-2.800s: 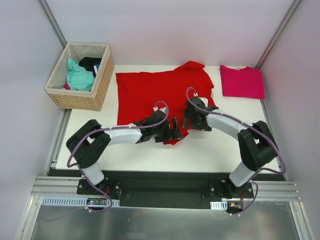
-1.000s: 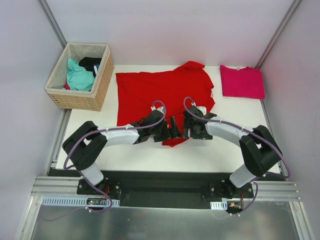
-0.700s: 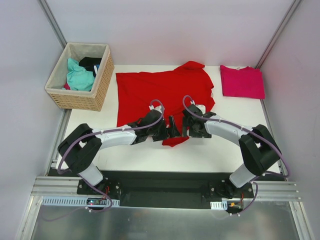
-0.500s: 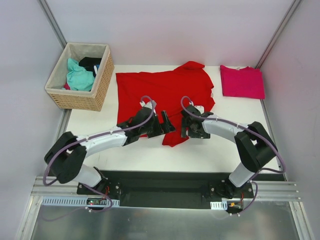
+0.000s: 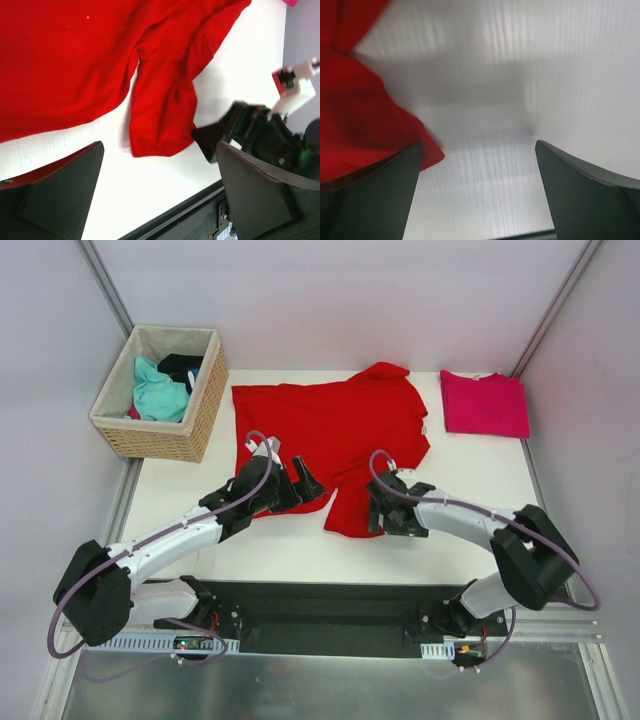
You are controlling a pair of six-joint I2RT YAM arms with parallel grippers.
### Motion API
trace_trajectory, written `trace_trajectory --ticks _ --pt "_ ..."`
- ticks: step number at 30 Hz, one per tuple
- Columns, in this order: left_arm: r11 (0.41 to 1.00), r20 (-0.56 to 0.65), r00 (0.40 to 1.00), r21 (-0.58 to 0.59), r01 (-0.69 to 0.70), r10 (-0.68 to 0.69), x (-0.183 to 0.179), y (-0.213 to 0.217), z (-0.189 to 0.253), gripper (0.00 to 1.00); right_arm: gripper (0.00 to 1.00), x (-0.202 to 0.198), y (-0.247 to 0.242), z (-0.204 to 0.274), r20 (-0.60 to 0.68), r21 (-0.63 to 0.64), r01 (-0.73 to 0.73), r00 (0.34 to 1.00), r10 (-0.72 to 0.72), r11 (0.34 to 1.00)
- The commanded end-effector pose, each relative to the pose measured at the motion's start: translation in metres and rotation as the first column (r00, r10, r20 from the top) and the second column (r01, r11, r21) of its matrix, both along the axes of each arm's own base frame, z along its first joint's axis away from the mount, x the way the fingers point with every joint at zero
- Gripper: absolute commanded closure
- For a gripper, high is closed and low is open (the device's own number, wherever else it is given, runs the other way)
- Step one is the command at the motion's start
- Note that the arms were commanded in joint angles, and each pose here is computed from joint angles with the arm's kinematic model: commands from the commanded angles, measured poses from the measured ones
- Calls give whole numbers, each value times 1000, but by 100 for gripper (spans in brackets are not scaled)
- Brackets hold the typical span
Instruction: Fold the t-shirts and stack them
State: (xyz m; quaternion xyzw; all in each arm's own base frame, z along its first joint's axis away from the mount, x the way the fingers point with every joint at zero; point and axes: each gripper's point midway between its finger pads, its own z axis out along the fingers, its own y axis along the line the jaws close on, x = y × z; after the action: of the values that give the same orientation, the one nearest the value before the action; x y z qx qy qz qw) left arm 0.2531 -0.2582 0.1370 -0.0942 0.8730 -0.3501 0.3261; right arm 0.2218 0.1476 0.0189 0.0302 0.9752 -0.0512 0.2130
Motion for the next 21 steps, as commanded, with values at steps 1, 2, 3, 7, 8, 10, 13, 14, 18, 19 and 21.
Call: trace_trajectory --ticks 1,2,3,7,8,10,13,14,18,19,21 --pt "999 37 999 25 -38 37 0 17 4 5 0 -63 -57 4 -95 -165 49 993 -65 985" --pt "999 40 998 29 -45 44 0 20 4 5 0 -69 -60 6 -84 -167 66 993 -80 984" --pt "998 41 998 29 -50 49 0 22 3 4 0 -75 -66 8 -78 -178 71 993 -86 981" --pt "997 48 996 33 -72 70 -4 31 2 4 0 -94 -85 26 -36 -176 109 993 -117 978" --pt "997 52 996 30 -75 73 -5 32 3 4 0 -97 -87 28 -28 -171 124 991 -131 977" --pt "996 55 995 26 -81 79 -7 36 4 4 0 -105 -94 35 -22 -162 137 990 -142 977" --pt "996 69 994 19 -83 82 -10 39 9 4 0 -111 -96 47 3 -135 154 988 -155 979" --pt "996 72 994 18 -83 81 -10 39 9 4 0 -111 -96 53 30 -114 159 987 -157 981" --pt "995 72 993 29 -94 92 -14 45 8 4 0 -101 -102 70 100 -133 151 985 -138 980" --pt "995 69 993 33 -93 91 -14 46 7 4 0 -95 -98 77 119 -129 149 984 -134 980" --pt "995 66 994 36 -93 90 -14 46 6 4 0 -83 -95 82 141 -175 128 985 -104 976"
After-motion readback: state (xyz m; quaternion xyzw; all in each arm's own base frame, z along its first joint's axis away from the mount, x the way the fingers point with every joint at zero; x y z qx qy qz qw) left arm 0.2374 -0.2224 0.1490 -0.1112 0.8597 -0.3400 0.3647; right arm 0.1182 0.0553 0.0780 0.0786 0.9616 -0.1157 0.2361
